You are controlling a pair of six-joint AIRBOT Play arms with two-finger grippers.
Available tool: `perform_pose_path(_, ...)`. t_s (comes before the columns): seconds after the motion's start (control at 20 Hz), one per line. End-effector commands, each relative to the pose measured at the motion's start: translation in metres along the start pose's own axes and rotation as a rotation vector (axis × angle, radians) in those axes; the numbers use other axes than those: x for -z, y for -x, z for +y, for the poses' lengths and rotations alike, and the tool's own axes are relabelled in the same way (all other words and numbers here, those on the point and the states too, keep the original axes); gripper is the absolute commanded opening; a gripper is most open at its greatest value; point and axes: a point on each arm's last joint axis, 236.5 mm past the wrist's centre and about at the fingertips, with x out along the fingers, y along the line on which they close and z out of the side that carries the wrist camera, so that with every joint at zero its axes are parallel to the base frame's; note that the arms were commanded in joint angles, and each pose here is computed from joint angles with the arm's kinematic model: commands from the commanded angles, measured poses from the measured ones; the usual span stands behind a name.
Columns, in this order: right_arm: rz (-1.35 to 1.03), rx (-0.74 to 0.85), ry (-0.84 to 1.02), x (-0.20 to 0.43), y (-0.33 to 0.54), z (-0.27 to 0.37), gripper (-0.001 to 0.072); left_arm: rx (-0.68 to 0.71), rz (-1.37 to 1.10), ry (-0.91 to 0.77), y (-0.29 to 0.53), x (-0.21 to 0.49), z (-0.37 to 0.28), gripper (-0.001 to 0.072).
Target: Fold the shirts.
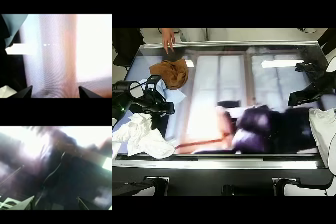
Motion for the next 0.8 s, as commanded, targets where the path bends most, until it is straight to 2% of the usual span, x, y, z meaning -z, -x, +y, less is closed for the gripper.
perform_pose_path(0.0, 0.001, -0.001, 0.001, 0.0, -0.0004, 0.0003, 0.0624, 0.0, 0.0, 0.0, 0.0002, 0.0001, 0.0002, 0.0647)
perform_pose_path(0.75, -0.007, 0.003, 0.001, -0.0019, -0.0004, -0.0006, 0.0624, 0.002, -0.034, 0.0, -0.0016, -0.0087, -0.0004, 0.0648)
